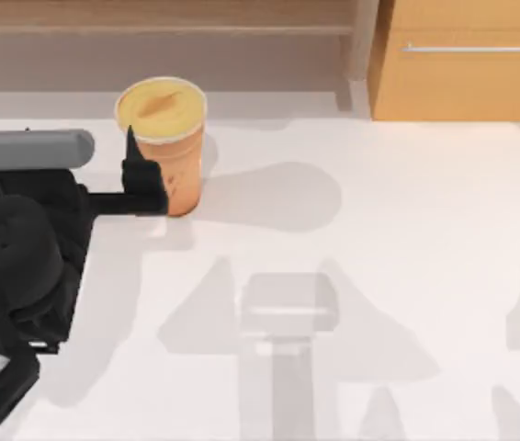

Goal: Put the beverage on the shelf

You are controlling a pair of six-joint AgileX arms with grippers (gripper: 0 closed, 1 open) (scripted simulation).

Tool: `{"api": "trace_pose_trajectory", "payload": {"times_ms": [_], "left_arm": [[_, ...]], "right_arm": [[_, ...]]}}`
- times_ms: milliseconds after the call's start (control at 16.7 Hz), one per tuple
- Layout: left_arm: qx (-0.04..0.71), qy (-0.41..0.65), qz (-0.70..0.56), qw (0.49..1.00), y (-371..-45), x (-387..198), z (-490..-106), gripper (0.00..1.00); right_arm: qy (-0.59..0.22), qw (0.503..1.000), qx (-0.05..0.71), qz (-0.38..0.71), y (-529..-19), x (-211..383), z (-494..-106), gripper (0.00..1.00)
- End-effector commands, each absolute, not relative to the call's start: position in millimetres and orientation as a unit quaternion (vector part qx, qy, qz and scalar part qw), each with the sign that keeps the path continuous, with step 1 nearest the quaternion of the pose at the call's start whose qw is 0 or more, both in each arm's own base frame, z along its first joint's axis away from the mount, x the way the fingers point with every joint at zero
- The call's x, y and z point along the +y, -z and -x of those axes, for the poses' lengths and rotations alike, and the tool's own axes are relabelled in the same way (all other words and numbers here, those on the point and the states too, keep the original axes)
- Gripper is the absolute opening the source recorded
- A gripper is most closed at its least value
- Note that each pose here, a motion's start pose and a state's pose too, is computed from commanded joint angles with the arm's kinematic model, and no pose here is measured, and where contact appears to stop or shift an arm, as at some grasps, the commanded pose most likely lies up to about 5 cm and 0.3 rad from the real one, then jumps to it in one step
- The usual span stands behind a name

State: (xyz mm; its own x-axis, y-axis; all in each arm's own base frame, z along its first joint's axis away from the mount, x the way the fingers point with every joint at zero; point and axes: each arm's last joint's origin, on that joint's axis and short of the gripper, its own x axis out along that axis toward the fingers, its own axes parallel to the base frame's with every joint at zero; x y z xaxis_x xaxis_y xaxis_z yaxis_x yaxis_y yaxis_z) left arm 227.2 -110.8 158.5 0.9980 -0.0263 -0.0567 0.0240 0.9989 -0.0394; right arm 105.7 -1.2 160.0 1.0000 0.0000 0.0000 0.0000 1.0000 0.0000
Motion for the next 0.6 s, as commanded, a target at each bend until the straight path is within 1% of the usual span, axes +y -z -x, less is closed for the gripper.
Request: {"api": "trace_pose_trajectory", "payload": {"times_ms": [180,360,480,600], "left_arm": [[0.040,0.013,0.013,0.999,-124,-141,-238,1.00],[0.046,0.013,0.008,0.999,-97,-160,-238,1.00],[0.048,0.013,0.006,0.999,-86,-167,-236,1.00],[0.050,0.013,0.005,0.999,-82,-169,-236,1.00]], "right_arm": [[0.000,1.000,0.000,0.000,-160,-1,-106,1.00],[0.000,1.000,0.000,0.000,-160,-1,-106,1.00],[0.000,1.000,0.000,0.000,-160,-1,-106,1.00],[0.000,1.000,0.000,0.000,-160,-1,-106,1.00]]}}
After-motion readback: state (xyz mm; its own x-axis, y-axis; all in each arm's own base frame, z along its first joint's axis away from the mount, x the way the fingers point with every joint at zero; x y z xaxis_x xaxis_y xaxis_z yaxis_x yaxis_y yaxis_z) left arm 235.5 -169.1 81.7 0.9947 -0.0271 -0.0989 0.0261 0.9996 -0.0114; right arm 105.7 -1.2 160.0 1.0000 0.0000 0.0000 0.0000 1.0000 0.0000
